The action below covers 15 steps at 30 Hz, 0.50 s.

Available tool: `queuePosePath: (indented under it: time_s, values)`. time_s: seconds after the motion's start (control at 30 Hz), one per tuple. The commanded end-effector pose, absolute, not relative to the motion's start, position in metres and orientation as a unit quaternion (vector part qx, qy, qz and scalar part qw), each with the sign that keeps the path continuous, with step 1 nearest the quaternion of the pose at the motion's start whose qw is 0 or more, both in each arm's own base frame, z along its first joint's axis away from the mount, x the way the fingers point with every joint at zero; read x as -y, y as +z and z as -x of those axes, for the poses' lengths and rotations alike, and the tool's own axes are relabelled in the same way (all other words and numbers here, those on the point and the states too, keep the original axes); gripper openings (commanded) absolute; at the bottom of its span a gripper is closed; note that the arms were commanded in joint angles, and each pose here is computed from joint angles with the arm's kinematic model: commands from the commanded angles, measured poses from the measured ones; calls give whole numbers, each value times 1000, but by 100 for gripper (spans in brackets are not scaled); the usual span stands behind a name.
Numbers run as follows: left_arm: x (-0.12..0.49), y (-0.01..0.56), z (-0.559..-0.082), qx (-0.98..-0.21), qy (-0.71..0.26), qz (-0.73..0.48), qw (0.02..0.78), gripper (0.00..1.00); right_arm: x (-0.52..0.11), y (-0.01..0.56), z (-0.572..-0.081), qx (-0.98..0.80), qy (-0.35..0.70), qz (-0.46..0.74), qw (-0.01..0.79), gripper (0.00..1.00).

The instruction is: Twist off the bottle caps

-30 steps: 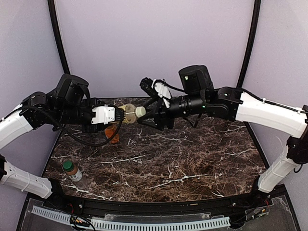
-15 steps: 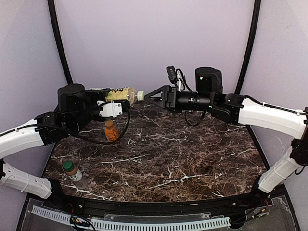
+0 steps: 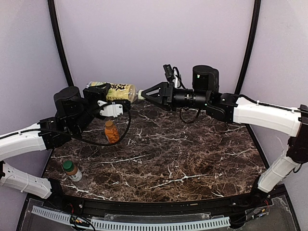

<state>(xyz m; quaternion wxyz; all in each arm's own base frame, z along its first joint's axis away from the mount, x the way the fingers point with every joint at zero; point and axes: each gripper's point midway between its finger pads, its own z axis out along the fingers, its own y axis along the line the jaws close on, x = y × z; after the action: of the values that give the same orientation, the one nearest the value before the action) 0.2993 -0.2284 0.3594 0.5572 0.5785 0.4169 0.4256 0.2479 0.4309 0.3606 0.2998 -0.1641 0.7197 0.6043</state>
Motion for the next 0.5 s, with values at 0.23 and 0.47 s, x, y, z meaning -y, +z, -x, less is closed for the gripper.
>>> queuePosePath:
  time_s: [0.23,0.47]
  values:
    - [228,366,-297,-405,437,-572,564,33,-437,385,-246,-691,627,182,309,37]
    - [229,364,-298,-406,438,-573,561,33,-443,378,-246,-694,631,186,294,30]
